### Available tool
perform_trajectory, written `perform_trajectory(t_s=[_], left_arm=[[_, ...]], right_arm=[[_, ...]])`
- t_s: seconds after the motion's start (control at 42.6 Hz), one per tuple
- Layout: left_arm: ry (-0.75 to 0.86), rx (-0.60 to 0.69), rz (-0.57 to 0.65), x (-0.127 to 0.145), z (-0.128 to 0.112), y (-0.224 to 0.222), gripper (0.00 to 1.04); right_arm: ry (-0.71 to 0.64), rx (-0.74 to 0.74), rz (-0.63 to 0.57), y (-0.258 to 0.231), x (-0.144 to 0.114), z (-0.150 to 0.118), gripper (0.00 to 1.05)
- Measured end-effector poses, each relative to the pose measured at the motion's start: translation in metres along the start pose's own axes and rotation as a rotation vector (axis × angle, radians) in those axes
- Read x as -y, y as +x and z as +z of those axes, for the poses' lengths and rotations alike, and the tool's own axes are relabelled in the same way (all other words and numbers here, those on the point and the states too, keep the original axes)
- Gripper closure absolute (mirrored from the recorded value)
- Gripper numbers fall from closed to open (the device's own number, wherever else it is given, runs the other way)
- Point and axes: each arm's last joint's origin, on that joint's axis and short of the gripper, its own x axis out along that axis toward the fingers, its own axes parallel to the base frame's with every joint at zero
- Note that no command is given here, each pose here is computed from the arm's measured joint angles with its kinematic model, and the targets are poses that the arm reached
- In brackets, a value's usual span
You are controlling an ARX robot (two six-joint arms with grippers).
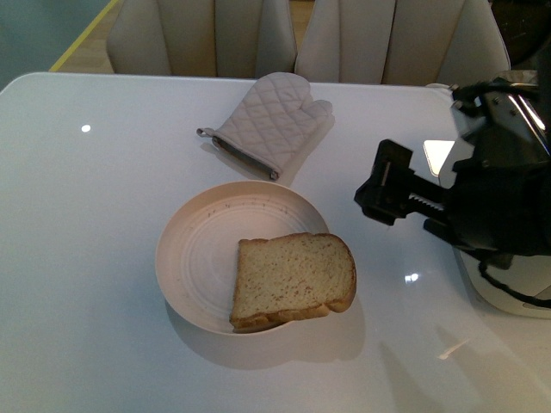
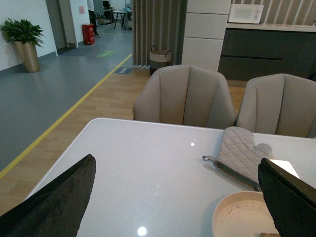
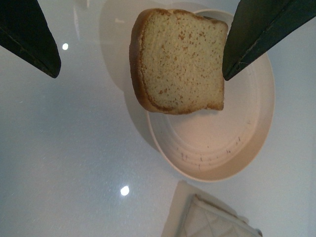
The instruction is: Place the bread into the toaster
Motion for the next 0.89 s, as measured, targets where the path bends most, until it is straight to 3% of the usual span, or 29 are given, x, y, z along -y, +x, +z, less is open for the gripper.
perform_trajectory(t_s=[0.282,0.681,0.893], left_arm=[[0.0,0.0,0.0,0.0,0.0,0.0,0.07],[0.0,0.0,0.0,0.0,0.0,0.0,0.07],[0.0,0.0,0.0,0.0,0.0,0.0,0.07]], right_arm=[[0.146,-0.129,0.02,0.041,0.013,-0.022,0.09],[0.275,-0.213,0.063,0.071,0.005,-0.041,0.09],[0.296,-0.22,0.071,0.073,0.004,-0.043,0.47]])
